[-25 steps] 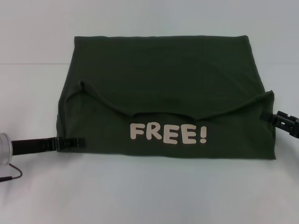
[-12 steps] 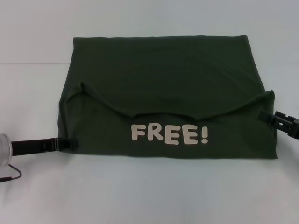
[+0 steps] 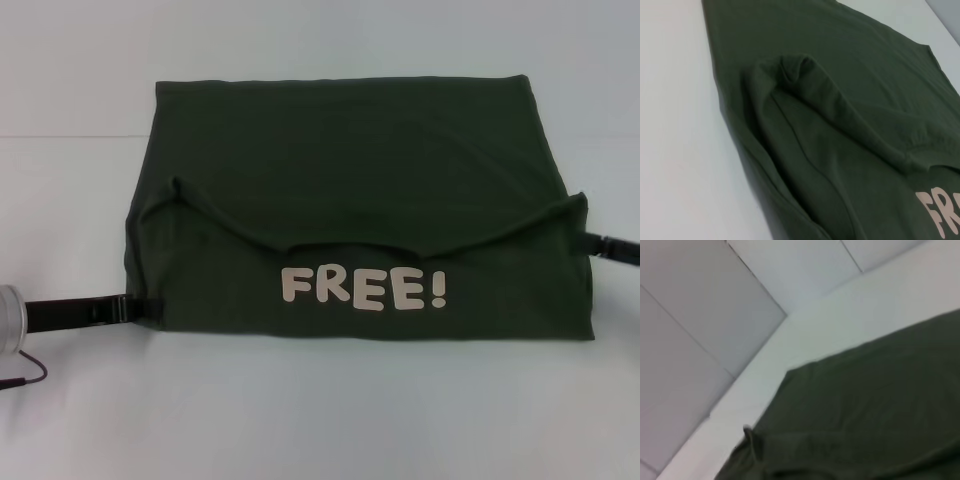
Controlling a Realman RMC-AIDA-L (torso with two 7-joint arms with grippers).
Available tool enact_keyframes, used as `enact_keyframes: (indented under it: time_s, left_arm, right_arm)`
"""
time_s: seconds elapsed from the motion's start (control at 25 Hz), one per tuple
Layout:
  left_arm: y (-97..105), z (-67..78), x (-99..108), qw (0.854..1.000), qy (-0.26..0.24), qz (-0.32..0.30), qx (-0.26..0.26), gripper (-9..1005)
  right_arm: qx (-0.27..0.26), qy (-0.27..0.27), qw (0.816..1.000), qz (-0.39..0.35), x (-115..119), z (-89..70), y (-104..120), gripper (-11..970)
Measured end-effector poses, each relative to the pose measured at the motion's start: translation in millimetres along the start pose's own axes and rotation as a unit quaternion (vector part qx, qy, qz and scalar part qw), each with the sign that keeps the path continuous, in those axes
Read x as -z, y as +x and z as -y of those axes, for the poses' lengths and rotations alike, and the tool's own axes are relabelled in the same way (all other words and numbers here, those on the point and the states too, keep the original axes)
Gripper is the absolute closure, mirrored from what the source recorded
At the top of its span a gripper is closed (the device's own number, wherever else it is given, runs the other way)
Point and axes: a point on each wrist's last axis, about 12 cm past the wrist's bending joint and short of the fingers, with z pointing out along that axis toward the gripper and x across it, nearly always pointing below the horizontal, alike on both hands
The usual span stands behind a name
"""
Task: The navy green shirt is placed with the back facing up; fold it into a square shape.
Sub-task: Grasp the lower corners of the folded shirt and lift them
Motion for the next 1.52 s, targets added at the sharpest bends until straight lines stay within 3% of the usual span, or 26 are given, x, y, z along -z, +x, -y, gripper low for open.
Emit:
enact_keyframes:
  time_s: [0.12, 0.28, 0.48, 0.84, 1.52]
  left_arm:
    - [-0.1, 0.4, -0.1, 1.000, 0.001, -0.001, 0.000, 957]
    - [-0.4, 0.6, -0.2, 1.000, 0.002, -0.001, -0.002, 957]
    - [-0.5, 1.7, -1.2, 1.000, 0.003, -0.003, -0.006, 957]
    - [-1.2, 2.9, -2.1, 1.000, 0.004, -0.006, -0.010, 957]
    - [-2.4, 4.4, -2.2, 1.000, 0.008, -0.007, -0.012, 957]
  right_arm:
    - [-0.043, 0.035, 0.996, -0.066, 10.4, -1.8, -30.1, 16]
    - [-0.090, 0.103, 0.978, -0.160, 10.5, -4.4, -59.1, 17]
    - [-0.078, 0.151, 0.957, -0.235, -14.1, -14.1, -74.2, 17]
    - [-0.062, 0.164, 0.948, -0.267, -53.9, -17.8, -62.6, 18]
    - [-0.049, 0.170, 0.949, -0.259, -73.6, -17.6, -45.3, 28]
